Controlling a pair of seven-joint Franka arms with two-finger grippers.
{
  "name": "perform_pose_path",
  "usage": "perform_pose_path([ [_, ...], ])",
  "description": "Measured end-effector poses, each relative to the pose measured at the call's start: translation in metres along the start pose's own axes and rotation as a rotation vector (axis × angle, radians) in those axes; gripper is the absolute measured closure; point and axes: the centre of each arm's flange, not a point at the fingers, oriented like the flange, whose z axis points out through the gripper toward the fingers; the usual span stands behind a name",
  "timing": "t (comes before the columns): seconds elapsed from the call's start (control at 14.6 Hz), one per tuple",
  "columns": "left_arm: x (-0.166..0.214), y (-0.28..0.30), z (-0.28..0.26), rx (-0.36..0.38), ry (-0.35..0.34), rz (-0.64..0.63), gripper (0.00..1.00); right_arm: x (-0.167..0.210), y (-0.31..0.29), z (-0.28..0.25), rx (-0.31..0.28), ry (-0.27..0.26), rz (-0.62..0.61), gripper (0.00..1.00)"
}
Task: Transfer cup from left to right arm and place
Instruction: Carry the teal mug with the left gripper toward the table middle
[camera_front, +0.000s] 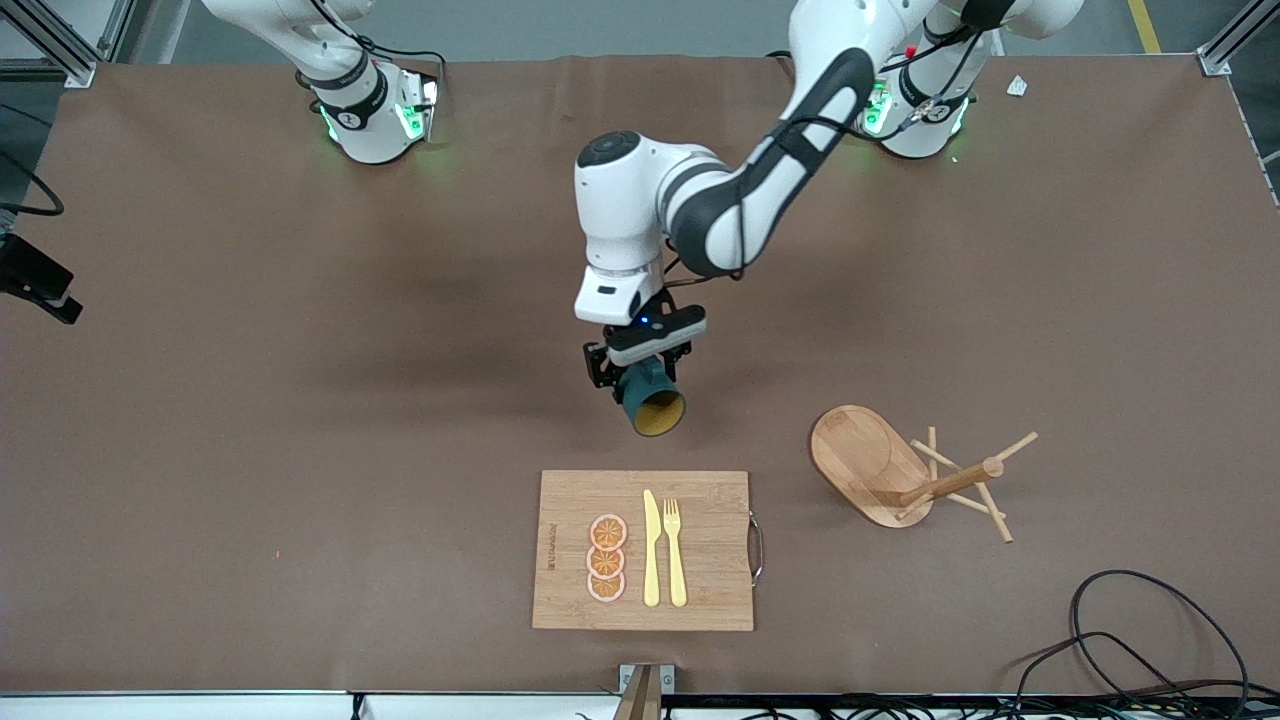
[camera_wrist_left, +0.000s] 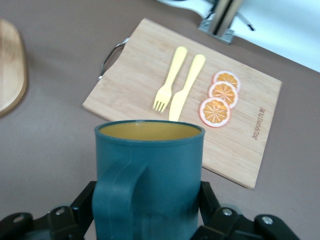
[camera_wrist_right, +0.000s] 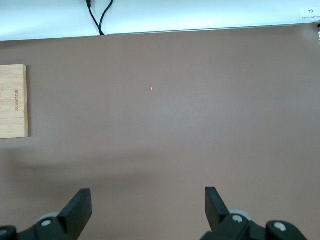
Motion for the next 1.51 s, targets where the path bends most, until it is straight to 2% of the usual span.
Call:
perform_pose_path([
  [0.27, -0.052, 0.009, 0.016, -0.049, 0.19, 0.123, 0.15, 0.0, -0.003, 0.0, 0.0, 0.0, -0.006, 0.0],
  [0.55, -0.107, 0.017, 0.023, -0.145, 0.359, 0.203, 0.15, 0.001, -0.005, 0.003, 0.0, -0.004, -0.01, 0.0],
  [0.96, -0.194, 0.008, 0.051, -0.169, 0.606, 0.258, 0.15, 0.003, 0.0, 0.008, -0.002, -0.012, 0.0, 0.0],
  [1.23, -0.251, -0.023, 0.1, -0.165, 0.811, 0.262, 0.15, 0.002, 0.0, 0.009, -0.001, -0.023, 0.0, 0.0],
  [1.37, -0.268, -0.039, 0.128, -0.184, 0.876, 0.267, 0.15, -0.002, 0.0, 0.012, -0.001, -0.058, 0.0, 0.0],
  [1.51, -0.27, -0.041, 0.131, -0.188, 0.896, 0.268, 0.15, -0.004, 0.0, 0.013, -0.001, -0.07, 0.0, 0.0],
])
